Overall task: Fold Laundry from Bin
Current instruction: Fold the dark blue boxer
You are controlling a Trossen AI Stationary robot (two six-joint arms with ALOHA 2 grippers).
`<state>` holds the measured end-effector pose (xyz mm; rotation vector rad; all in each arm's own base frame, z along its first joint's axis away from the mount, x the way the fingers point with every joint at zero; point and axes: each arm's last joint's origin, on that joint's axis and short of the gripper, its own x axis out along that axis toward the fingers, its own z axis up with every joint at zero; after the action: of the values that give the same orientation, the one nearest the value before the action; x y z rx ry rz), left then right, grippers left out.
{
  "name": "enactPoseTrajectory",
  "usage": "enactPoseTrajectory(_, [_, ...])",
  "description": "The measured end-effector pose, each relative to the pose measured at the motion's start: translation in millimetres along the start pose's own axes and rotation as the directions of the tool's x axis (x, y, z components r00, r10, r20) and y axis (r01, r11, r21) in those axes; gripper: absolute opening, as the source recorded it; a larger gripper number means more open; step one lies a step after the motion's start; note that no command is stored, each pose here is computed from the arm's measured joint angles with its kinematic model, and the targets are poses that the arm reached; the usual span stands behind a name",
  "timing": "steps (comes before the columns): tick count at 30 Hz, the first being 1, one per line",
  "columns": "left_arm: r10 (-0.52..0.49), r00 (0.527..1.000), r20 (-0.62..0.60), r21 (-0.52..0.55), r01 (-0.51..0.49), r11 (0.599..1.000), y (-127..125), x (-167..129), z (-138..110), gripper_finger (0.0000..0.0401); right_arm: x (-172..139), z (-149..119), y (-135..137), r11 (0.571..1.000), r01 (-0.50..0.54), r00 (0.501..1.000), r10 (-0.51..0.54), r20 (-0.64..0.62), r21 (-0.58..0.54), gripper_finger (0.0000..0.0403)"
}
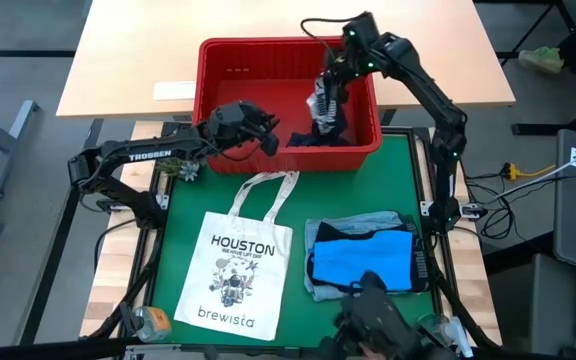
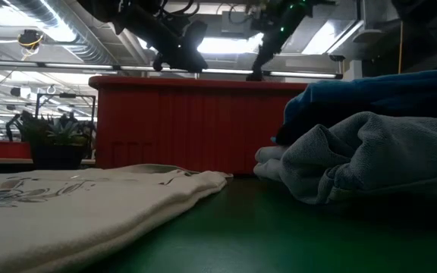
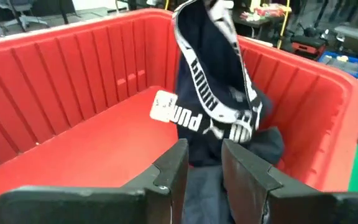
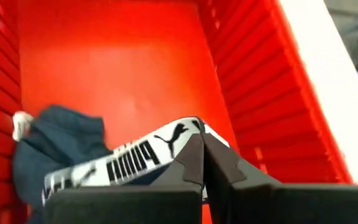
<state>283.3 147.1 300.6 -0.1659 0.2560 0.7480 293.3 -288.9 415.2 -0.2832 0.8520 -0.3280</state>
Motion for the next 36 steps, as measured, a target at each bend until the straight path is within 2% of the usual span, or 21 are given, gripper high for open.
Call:
enactPoseTrajectory(7, [-0.007, 0.994, 0.108, -0.037, 0.011, 0.999, 7.9, 1.8, 12.1, 0.0094, -41.8, 24.7, 9.3, 0.995, 0.083, 0.982, -0.073, 0.171, -0.048, 0.0001])
enactPoseTrajectory(15, [-0.153, 0.949, 0.277, -0.043, 0.171, 0.984, 10.0, -0.2, 30.6, 0.0096, -65.7, 49.7, 17.0, 0.979, 0.188, 0.925, -0.147, 0.35, -0.084, 0.0001])
enactPoseTrajectory(21, [-0.26, 0.899, 0.352, -0.011, 0.281, 0.96, 5.8, -3.9, 38.5, 0.0129, -66.1, 57.4, 23.5, 0.96, 0.217, 0.912, -0.135, 0.388, -0.175, 0.0001])
enactPoseTrajectory(25, [-0.236, 0.878, 0.417, -0.023, 0.269, 0.963, 6.5, -6.7, 44.7, 0.0152, -70.9, 56.1, 28.2, 0.941, 0.205, 0.919, -0.09, 0.385, -0.269, 0.0001])
enactPoseTrajectory(29, [-0.212, 0.865, 0.454, -0.034, 0.255, 0.966, 7.3, -9.1, 48.6, 0.0163, -91.5, 56.9, 32.3, 0.916, 0.237, 0.905, -0.089, 0.415, -0.322, 0.0001])
enactPoseTrajectory(36, [-0.248, 0.873, 0.42, -0.071, 0.304, 0.95, -3.1, -10.2, 44.3, 0.0162, -119.7, 57.5, 34.3, 0.865, 0.324, 0.876, -0.122, 0.467, -0.382, 0.0001])
